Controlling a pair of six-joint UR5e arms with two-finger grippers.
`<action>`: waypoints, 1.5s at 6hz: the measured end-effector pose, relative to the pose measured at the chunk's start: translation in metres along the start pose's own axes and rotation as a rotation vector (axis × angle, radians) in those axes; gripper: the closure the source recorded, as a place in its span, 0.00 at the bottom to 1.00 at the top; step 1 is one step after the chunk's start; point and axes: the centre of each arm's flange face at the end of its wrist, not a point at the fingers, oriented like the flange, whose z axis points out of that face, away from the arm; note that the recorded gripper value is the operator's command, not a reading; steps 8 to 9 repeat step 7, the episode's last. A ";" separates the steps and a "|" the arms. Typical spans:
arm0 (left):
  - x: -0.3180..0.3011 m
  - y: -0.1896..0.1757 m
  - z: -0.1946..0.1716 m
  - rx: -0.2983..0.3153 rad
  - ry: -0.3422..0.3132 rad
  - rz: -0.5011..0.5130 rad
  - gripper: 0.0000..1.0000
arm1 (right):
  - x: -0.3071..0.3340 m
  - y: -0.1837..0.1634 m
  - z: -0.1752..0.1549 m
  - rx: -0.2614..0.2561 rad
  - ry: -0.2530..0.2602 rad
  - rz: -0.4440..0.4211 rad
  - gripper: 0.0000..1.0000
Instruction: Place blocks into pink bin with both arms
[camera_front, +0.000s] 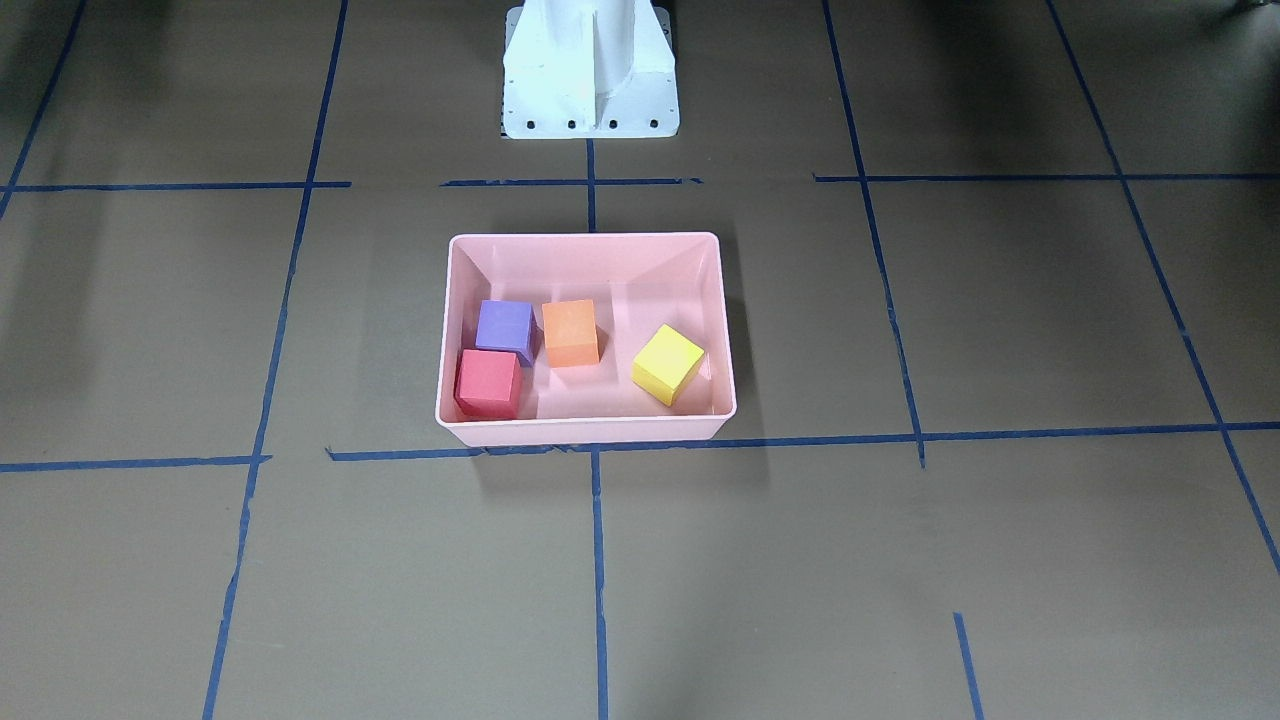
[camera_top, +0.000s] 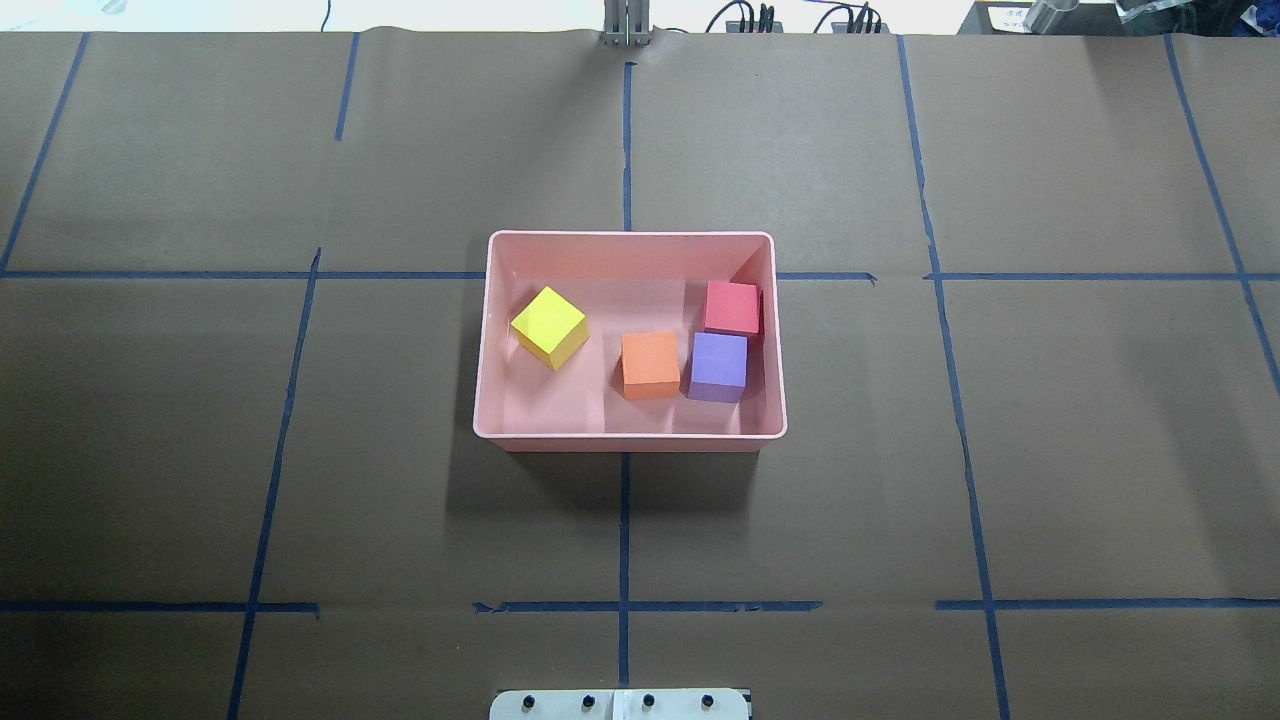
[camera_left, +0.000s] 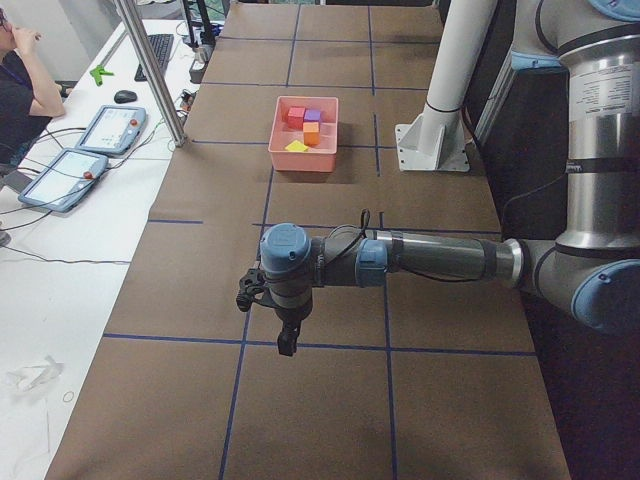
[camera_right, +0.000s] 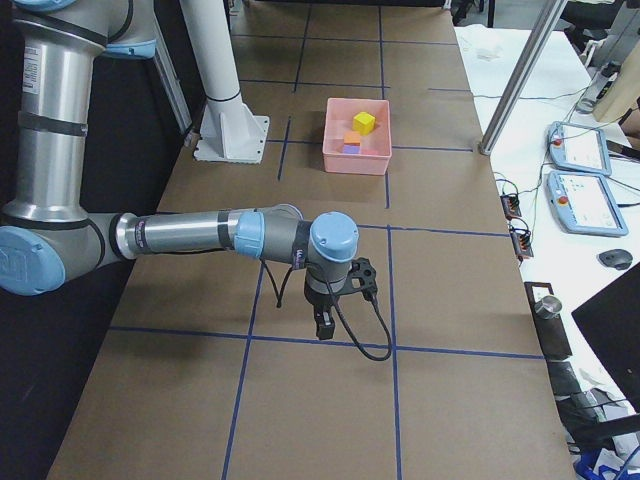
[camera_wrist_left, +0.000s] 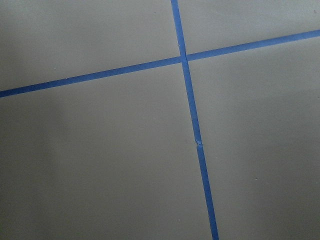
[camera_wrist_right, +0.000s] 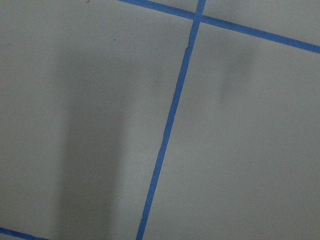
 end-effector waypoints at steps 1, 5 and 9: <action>0.000 0.000 0.000 0.000 0.000 0.000 0.00 | 0.000 0.000 0.000 0.001 -0.001 -0.001 0.00; 0.000 0.000 0.000 -0.001 -0.001 0.000 0.00 | -0.001 -0.001 -0.001 0.004 -0.005 -0.002 0.00; -0.001 0.000 0.001 -0.002 -0.001 -0.001 0.00 | -0.001 -0.002 -0.002 0.006 -0.005 -0.003 0.00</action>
